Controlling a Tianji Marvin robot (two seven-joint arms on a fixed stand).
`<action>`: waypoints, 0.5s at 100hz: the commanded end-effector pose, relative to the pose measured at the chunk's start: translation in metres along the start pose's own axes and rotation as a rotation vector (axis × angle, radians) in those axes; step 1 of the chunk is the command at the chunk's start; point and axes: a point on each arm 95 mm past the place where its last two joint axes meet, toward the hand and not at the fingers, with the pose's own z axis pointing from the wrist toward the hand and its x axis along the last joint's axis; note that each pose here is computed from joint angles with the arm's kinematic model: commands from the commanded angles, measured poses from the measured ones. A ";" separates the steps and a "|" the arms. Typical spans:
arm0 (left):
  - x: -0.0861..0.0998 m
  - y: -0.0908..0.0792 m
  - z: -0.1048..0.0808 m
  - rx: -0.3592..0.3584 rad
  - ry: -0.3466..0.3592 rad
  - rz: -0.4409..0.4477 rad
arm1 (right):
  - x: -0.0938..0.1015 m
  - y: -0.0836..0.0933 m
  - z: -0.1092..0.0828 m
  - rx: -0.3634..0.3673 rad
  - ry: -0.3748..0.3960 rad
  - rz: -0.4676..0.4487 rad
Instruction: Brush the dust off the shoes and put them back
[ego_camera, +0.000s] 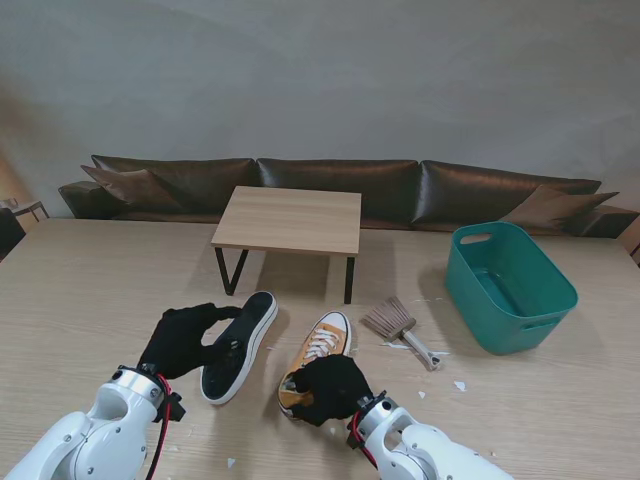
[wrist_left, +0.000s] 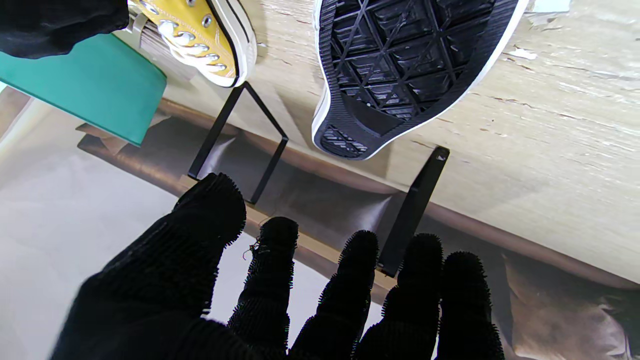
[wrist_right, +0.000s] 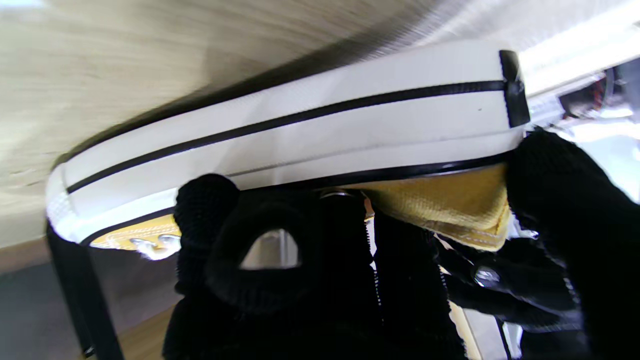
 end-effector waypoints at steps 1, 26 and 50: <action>-0.001 0.003 -0.001 -0.016 -0.013 -0.009 | 0.004 -0.004 0.000 0.010 0.006 0.061; -0.007 0.008 -0.002 -0.021 -0.041 -0.005 | 0.004 0.012 0.005 -0.040 0.014 0.323; -0.005 0.016 0.000 -0.068 -0.038 0.002 | 0.001 0.035 0.011 -0.084 -0.037 0.502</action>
